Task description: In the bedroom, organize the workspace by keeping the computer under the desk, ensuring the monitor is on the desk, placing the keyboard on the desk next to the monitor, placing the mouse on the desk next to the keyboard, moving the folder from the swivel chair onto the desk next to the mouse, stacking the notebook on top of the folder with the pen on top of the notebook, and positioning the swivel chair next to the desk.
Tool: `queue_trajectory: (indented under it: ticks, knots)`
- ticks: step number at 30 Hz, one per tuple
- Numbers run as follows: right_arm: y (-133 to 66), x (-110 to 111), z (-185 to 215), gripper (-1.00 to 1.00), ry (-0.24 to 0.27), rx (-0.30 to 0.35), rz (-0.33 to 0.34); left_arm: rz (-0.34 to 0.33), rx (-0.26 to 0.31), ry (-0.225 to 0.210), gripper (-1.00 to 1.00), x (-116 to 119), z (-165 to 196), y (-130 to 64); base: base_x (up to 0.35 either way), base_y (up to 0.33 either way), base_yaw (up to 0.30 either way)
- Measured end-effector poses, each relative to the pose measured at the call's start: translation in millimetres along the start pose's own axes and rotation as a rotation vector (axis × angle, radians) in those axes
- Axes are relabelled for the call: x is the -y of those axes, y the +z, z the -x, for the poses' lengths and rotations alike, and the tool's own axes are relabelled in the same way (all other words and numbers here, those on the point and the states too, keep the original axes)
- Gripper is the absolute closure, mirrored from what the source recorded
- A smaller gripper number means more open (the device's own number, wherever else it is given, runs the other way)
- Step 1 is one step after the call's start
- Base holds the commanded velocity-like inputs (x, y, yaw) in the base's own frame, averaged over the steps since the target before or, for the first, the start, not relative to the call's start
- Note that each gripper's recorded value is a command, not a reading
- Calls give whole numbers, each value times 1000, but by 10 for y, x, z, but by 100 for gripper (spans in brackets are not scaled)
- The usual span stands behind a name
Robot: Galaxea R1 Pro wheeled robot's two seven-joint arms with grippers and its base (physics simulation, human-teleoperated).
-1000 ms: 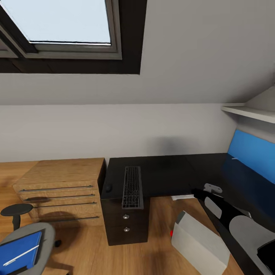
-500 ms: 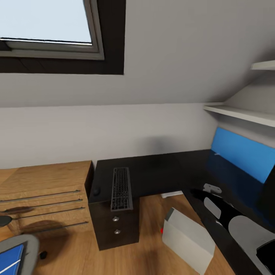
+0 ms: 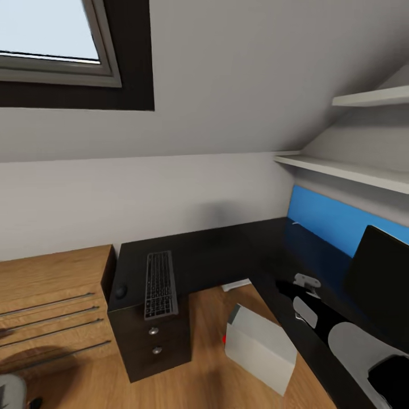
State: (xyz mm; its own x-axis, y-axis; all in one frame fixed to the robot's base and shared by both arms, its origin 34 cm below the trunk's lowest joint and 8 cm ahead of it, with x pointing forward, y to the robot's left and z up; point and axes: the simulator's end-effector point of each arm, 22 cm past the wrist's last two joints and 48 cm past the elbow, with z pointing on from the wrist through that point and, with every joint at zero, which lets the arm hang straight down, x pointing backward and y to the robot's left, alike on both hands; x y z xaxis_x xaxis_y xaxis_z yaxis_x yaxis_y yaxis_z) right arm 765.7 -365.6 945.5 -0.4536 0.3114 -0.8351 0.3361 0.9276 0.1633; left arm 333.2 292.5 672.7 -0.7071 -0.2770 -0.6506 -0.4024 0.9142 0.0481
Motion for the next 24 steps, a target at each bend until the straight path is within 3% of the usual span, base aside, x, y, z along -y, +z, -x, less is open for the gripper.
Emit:
queue_trajectory:
  ticks: [1,8,13,24]
  knots:
    - [-7,-97,-52,-100,-6,-5,14,1,85,21,-100,-56,82,-51,0,0,-266]
    - [-10,-125,-64,-100,-23,-4,19,-28,211,64,-100,-23,148,-212,0,0,-259]
    - [-15,-178,-90,-100,-26,-6,22,-37,249,66,-100,8,164,-277,0,0,-104]
    - [-40,-398,-179,-100,-23,-17,50,-35,253,65,-100,2,165,-286,0,0,-6]
